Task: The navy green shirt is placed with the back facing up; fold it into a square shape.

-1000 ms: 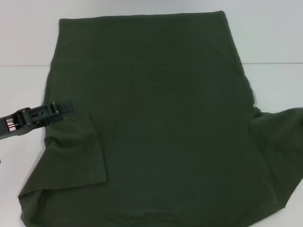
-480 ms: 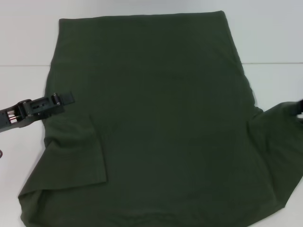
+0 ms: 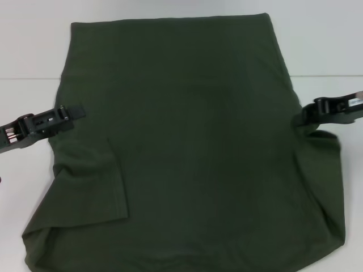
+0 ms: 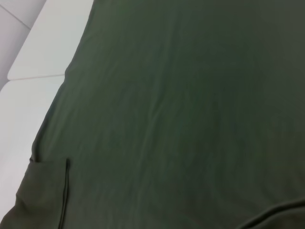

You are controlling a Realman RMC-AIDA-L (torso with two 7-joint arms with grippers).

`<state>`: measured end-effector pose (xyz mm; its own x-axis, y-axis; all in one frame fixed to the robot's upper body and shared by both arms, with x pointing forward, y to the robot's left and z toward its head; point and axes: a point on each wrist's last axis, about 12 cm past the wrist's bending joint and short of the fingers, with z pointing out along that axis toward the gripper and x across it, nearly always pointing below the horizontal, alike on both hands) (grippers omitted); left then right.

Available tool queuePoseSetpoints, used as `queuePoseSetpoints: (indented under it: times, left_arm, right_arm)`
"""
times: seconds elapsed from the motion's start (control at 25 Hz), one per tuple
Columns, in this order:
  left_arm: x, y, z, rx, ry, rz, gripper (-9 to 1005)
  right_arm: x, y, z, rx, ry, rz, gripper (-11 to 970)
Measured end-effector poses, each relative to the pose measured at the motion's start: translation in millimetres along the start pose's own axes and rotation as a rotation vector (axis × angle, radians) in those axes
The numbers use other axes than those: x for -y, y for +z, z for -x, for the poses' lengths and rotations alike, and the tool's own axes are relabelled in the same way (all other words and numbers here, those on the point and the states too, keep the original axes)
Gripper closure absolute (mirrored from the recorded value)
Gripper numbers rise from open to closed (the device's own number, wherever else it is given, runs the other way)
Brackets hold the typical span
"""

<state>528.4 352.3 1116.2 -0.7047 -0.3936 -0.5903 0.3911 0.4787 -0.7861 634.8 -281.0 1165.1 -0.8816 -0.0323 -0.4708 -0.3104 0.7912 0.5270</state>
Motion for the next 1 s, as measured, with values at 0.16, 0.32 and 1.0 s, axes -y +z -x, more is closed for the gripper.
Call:
queuePoseSetpoints:
  times: [0.16,0.32,1.0]
  left_arm:
    - [0.1,0.6,1.4,0.009,0.001,0.0,104]
    - [0.4,0.7,2.9,0.022,0.002,-0.003,106]
    - [-1.5,-1.2,2.7,0.045,-0.01,0.006,114]
  right_arm:
    - [-4.3,14.6,0.8,-0.012,-0.008,-0.006,897]
    - [-5.9,24.7,-0.6,-0.024,-0.005,-0.012,891]
    - [-1.8,47.9,-13.0,0.037,0.142,0.075,771]
